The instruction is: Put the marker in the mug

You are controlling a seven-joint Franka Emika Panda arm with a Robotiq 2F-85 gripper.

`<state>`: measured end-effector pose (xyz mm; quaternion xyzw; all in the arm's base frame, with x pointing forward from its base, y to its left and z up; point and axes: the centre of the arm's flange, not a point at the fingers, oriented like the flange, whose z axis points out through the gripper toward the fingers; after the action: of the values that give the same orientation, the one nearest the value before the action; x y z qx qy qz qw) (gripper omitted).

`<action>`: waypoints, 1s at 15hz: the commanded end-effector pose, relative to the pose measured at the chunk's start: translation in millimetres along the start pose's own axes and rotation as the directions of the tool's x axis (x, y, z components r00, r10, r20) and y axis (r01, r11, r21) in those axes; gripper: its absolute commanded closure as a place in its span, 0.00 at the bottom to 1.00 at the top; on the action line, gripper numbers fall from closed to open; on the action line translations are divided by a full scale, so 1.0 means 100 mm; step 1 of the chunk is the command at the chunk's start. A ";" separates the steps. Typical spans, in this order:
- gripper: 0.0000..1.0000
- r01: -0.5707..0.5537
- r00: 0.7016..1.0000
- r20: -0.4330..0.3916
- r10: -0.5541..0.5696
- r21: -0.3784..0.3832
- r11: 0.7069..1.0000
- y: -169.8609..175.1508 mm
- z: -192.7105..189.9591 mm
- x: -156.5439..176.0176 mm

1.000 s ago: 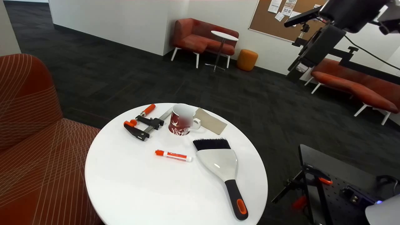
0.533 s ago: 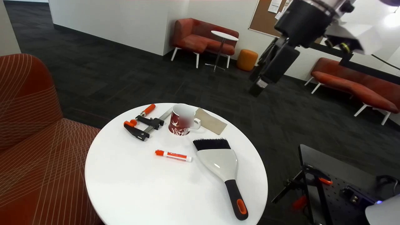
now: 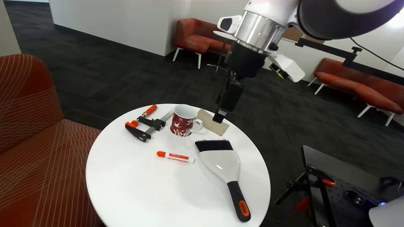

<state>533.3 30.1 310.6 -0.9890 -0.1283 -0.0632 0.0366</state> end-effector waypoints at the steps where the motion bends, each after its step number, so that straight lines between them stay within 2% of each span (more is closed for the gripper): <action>1: 0.00 0.024 1.000 0.002 -0.024 0.015 1.000 0.12 0.38 0.31; 8: 0.00 -0.007 1.000 0.024 0.006 0.025 1.000 0.23 1.05 0.56; 9: 0.00 0.000 0.999 0.039 -0.001 0.021 1.000 0.17 0.89 0.38; 11: 0.00 0.001 0.999 0.053 -0.002 0.025 1.000 0.19 1.01 0.38; 15: 0.00 0.001 0.999 0.049 -0.003 0.025 1.000 0.18 0.98 0.39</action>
<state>586.5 30.8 217.5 -0.9896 -0.1309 -0.0373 0.0457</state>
